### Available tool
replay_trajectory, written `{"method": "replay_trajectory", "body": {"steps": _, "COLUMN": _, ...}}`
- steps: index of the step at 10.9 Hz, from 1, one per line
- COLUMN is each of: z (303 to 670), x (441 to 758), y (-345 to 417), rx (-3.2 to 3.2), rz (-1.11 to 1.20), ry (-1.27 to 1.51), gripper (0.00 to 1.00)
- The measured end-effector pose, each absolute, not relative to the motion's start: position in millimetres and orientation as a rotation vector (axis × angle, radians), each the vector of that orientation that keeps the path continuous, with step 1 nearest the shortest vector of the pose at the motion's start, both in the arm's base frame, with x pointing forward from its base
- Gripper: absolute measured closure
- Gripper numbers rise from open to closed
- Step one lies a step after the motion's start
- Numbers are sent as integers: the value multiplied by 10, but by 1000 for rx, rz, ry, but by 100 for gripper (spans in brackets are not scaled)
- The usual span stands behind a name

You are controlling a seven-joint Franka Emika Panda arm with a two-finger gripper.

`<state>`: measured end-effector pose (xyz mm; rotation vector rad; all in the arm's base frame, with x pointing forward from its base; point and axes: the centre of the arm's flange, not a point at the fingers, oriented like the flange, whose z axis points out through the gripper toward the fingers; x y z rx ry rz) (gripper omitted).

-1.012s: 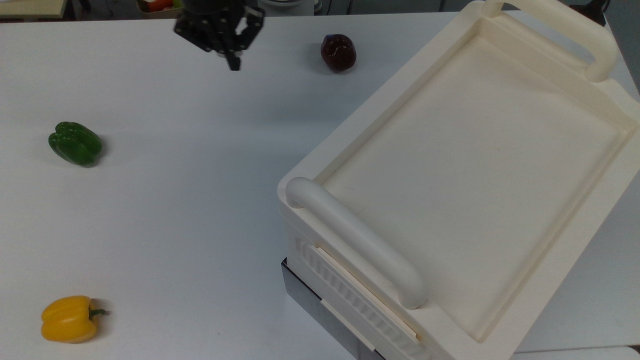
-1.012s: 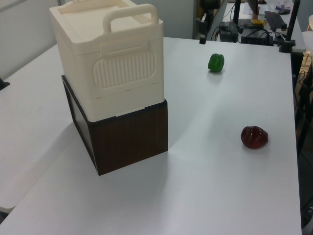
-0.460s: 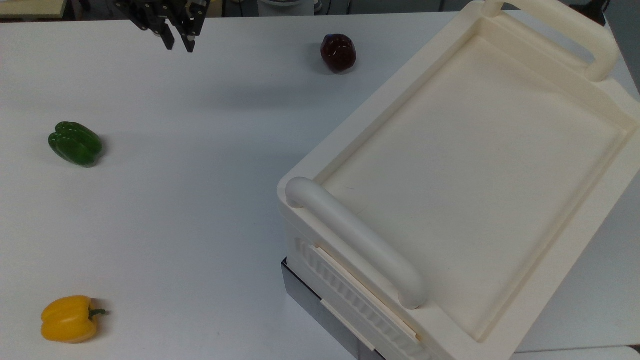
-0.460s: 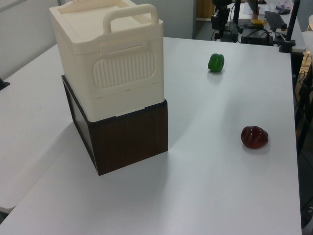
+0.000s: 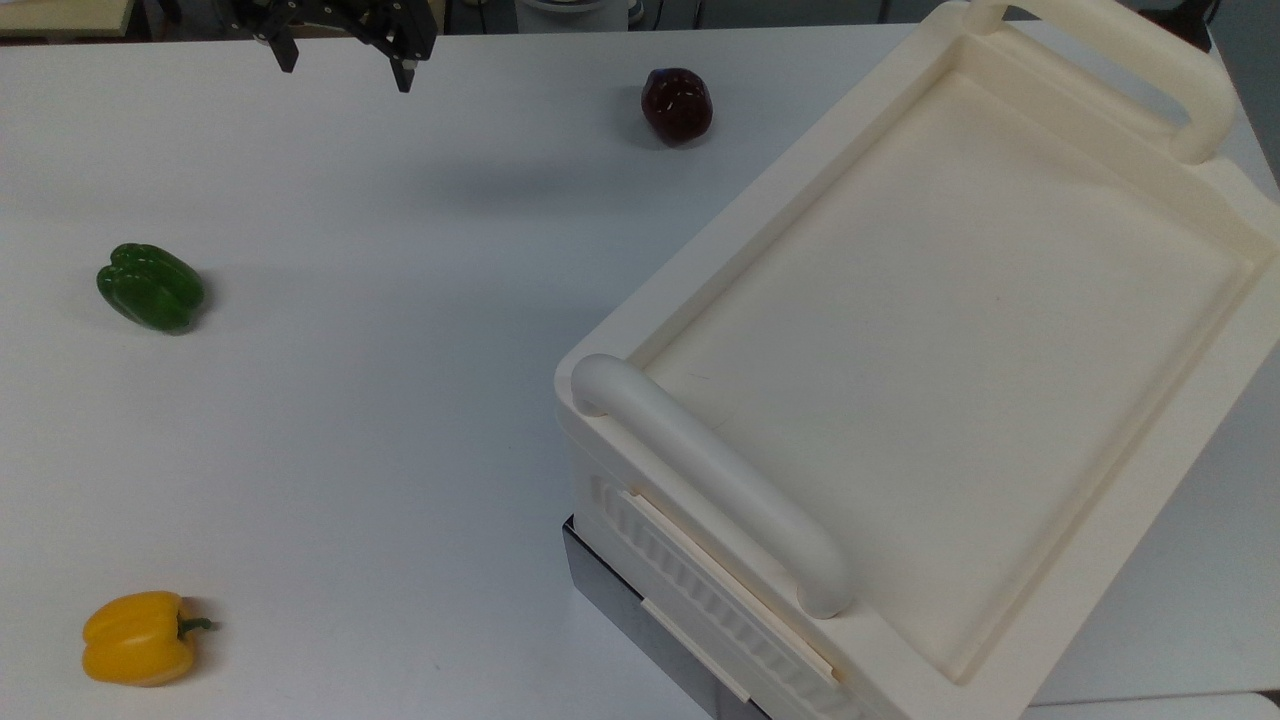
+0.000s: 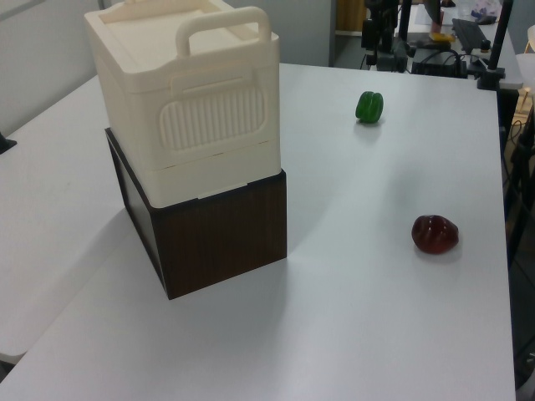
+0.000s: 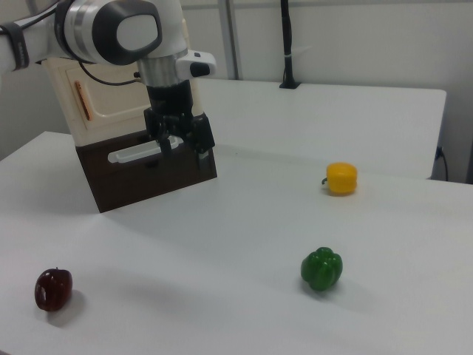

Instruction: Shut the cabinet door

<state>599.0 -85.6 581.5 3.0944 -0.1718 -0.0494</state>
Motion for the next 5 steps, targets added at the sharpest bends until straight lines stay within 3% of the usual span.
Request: {"method": "replay_trajectory", "body": {"steps": 5, "z": 5896, "x": 5943, "y": -945, "rx": 3092, "rz": -28, "ry": -221, "gripper": 0}}
